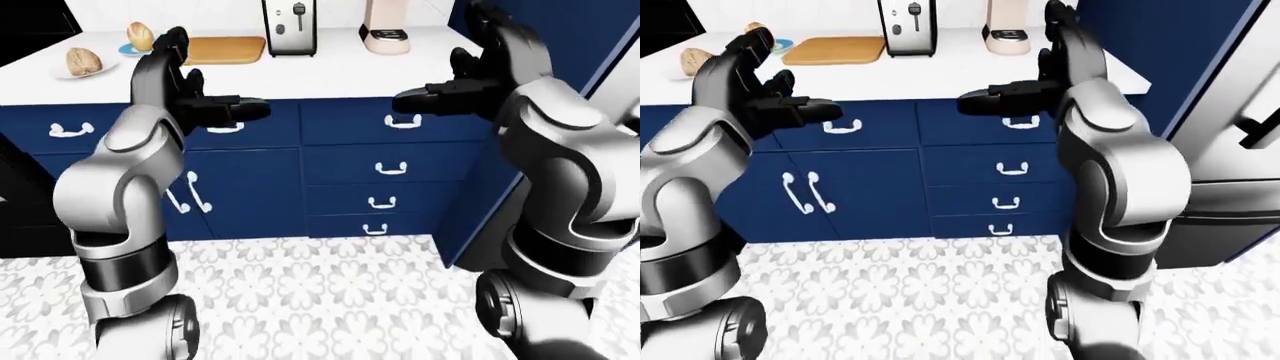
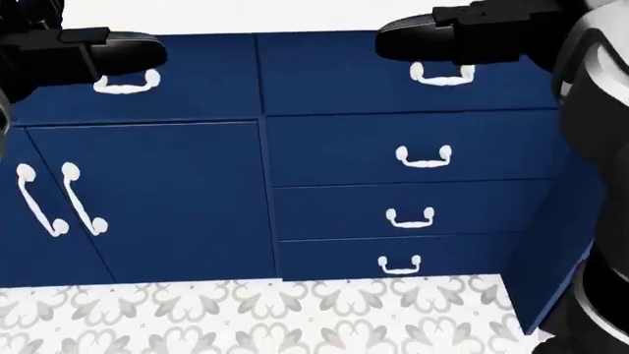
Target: Place all breads on the cutting board.
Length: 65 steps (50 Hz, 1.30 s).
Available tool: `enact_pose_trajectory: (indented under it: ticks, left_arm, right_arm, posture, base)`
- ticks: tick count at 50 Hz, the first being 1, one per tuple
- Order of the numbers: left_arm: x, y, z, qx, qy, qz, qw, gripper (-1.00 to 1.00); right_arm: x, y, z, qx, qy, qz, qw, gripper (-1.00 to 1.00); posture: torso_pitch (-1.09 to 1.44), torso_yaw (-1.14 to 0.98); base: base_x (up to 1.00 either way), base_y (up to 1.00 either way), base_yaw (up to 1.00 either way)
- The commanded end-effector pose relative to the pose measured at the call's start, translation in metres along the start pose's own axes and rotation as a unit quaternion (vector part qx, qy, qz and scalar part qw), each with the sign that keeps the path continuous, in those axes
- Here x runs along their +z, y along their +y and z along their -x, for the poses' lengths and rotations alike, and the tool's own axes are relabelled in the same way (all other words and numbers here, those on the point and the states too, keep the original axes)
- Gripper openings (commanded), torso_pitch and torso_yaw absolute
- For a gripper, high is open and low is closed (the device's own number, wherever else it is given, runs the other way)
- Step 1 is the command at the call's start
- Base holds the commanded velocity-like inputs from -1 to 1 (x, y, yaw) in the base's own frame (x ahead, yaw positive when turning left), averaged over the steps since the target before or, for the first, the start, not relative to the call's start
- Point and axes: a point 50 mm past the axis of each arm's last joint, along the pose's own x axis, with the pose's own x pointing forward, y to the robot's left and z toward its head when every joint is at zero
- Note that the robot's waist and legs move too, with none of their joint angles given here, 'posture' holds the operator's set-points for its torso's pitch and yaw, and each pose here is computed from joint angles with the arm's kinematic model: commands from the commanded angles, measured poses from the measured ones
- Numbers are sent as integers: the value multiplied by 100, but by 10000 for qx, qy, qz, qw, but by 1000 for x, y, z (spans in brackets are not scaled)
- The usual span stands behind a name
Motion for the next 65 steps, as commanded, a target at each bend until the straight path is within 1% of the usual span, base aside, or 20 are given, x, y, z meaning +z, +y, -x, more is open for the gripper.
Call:
enact_pose_trajectory:
  ticks: [1, 6, 12, 14, 18, 36, 48, 55, 65]
  left_arm:
    - [24, 1, 1, -3, -372, 9, 9993, 100]
    - [33, 1, -2, 3, -417, -5, 9991, 100]
    - [34, 2, -5, -4, -420, 28, 9991, 100]
    - [37, 2, -3, 6, -423, 18, 9991, 100]
    - [33, 4, -4, 16, -407, 27, 9992, 100]
    - [28, 1, -6, -28, -351, 26, 9994, 100]
    - [33, -1, -5, -44, -351, 36, 9994, 100]
    - [31, 1, -6, -35, -340, 34, 9994, 100]
    - [30, -2, -7, -64, -334, 27, 9994, 100]
  right_arm:
    - [21, -2, 3, -19, -406, 18, 9992, 100]
    - [28, -3, 1, -7, -432, 65, 9990, 100]
    - [33, -1, 2, 11, -434, 108, 9990, 100]
    - [34, -2, 2, 17, -447, 98, 9990, 100]
    - [35, -1, 2, 24, -445, 121, 9989, 100]
    - [33, 1, 1, 85, -416, 125, 9990, 100]
    - [39, 1, 2, 92, -436, 141, 9989, 100]
    - [36, 3, 1, 121, -408, 164, 9990, 100]
    - [35, 3, 1, 136, -406, 162, 9989, 100]
  posture:
    - [0, 0]
    - [0, 0]
    - [0, 0]
    - [0, 0]
    - [0, 0]
    - [0, 0]
    - [0, 0]
    - [0, 0]
    - [0, 0]
  base:
    - [7, 0, 0]
    - [12, 0, 0]
    - [16, 6, 0]
    - [21, 9, 0]
    - [21, 11, 0]
    - [22, 35, 0]
    - [25, 39, 0]
    - [25, 39, 0]
    - [26, 40, 0]
